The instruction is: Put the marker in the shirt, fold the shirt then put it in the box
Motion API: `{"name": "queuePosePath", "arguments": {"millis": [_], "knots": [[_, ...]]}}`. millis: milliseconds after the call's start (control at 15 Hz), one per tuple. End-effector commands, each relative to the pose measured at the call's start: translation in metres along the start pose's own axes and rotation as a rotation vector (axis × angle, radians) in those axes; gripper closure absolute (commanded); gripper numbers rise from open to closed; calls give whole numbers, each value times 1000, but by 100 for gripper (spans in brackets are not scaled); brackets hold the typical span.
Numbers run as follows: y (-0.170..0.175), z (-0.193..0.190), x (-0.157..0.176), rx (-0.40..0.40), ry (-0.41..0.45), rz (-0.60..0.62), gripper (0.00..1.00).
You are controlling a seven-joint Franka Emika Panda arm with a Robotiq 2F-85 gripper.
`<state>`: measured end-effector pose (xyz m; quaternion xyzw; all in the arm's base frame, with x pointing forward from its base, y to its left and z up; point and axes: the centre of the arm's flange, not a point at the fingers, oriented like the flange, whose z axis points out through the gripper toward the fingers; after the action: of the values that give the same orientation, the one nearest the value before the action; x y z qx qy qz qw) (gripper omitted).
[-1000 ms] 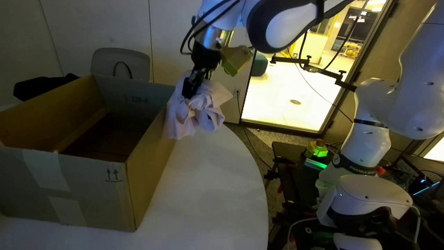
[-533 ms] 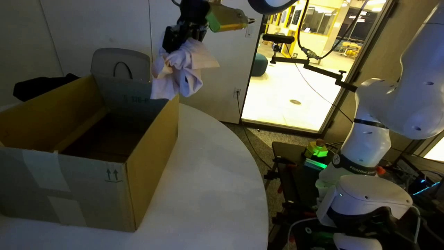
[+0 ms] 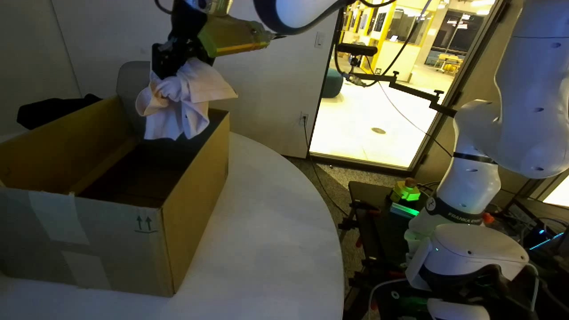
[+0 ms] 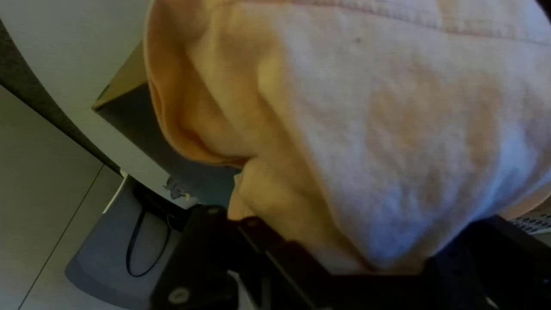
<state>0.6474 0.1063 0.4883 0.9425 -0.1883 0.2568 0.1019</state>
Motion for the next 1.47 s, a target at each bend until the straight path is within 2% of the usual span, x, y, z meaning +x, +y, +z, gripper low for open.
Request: {"name": "queuePosePath", "arguments": {"millis": [0,200,267,400,467,933,1067,1400], "knots": [[-52,28,37,-20,-12,-23,90],[-68,49,41,-39,-29,-36,89],[-71,54,42,-47,-33,-38,65],[-71,63,44,-65,-41,-45,61],[-70,64,45,-72,-44,-54,55],[-42,59,36,-124,-58,-125,2],[-29,41,26,-112,-87,-150,0],[7,-30,-13,-48,-237,-301,0]]}}
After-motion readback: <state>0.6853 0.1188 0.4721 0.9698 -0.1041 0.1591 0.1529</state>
